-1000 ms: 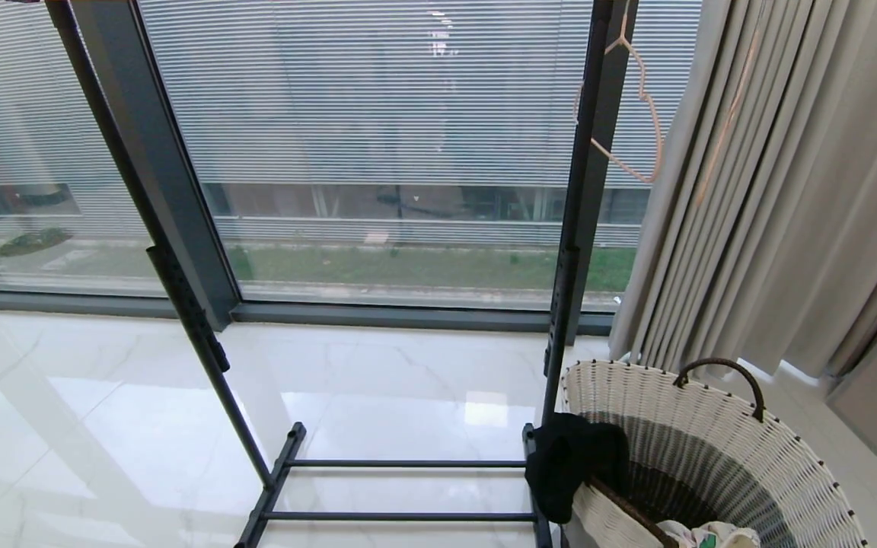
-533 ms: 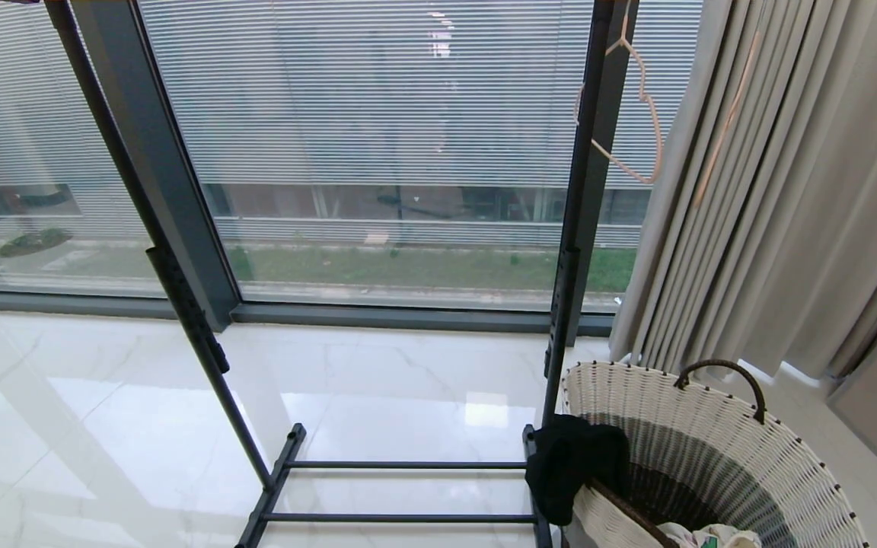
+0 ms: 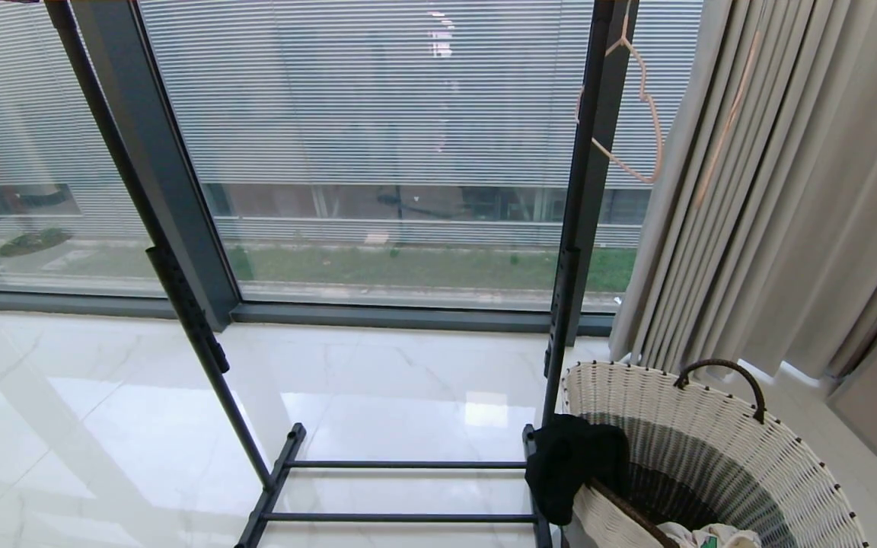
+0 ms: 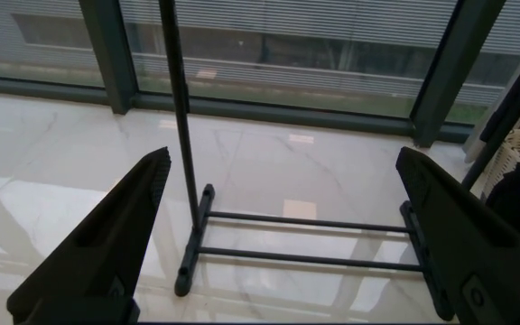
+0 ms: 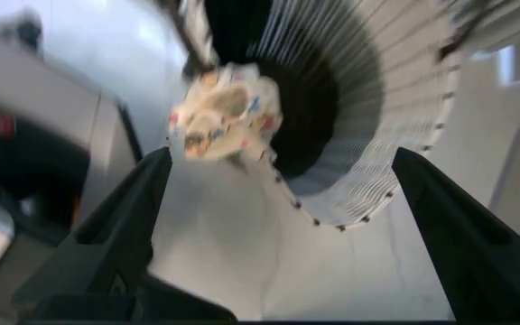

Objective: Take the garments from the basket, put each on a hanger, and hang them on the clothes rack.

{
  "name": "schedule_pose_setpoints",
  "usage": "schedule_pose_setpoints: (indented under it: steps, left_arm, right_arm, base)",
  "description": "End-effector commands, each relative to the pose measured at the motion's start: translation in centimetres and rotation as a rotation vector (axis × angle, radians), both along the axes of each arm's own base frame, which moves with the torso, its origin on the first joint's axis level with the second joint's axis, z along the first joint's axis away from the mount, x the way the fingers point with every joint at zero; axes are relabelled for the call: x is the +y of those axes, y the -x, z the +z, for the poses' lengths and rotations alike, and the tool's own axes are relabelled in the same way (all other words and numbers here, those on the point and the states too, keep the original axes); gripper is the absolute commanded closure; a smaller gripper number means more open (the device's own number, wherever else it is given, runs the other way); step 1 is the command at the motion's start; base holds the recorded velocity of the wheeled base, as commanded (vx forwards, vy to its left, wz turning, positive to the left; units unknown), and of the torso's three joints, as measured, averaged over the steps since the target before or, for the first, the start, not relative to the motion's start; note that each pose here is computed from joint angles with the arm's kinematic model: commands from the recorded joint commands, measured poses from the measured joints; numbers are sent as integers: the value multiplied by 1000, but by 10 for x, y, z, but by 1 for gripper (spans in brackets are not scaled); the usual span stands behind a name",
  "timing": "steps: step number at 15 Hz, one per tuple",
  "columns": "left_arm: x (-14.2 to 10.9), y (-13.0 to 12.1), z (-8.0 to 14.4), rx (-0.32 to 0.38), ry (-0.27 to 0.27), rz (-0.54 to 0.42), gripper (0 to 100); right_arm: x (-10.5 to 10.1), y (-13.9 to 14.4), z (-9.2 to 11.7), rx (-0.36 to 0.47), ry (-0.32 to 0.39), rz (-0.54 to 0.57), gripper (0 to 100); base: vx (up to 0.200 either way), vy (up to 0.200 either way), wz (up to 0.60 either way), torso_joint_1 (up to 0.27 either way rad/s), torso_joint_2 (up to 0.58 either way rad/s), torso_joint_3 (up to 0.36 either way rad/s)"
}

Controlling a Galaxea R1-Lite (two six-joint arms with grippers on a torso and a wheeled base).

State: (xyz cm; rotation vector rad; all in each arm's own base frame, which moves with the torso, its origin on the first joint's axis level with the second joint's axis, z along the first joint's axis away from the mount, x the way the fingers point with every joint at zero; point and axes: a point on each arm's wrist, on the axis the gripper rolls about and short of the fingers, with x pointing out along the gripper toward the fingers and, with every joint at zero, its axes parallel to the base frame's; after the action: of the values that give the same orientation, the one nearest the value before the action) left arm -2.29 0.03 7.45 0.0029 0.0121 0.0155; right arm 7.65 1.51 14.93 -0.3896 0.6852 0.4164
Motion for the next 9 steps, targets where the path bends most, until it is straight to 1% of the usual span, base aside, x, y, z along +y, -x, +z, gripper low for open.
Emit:
schedule_pose_setpoints:
  steps: [1,3,5,9]
  left_arm:
    - [0,0,0,0,0,3,0]
    - [0,0,0,0,0,1,0]
    - [0,0,0,0,0,1,0]
    - [0,0,0,0,0,1,0]
  right_arm:
    - [12,-59,-33,332,152,147,0]
    - [15,-71,-45,389,167,157,0]
    - [16,-78,-53,419,180,151,0]
    - [20,-103,-65,376,177,145,0]
  base:
    - [0,0,0,0,0,0]
    - [0,0,0,0,0,0]
    - [0,0,0,0,0,0]
    - [0,0,0,0,0,0]
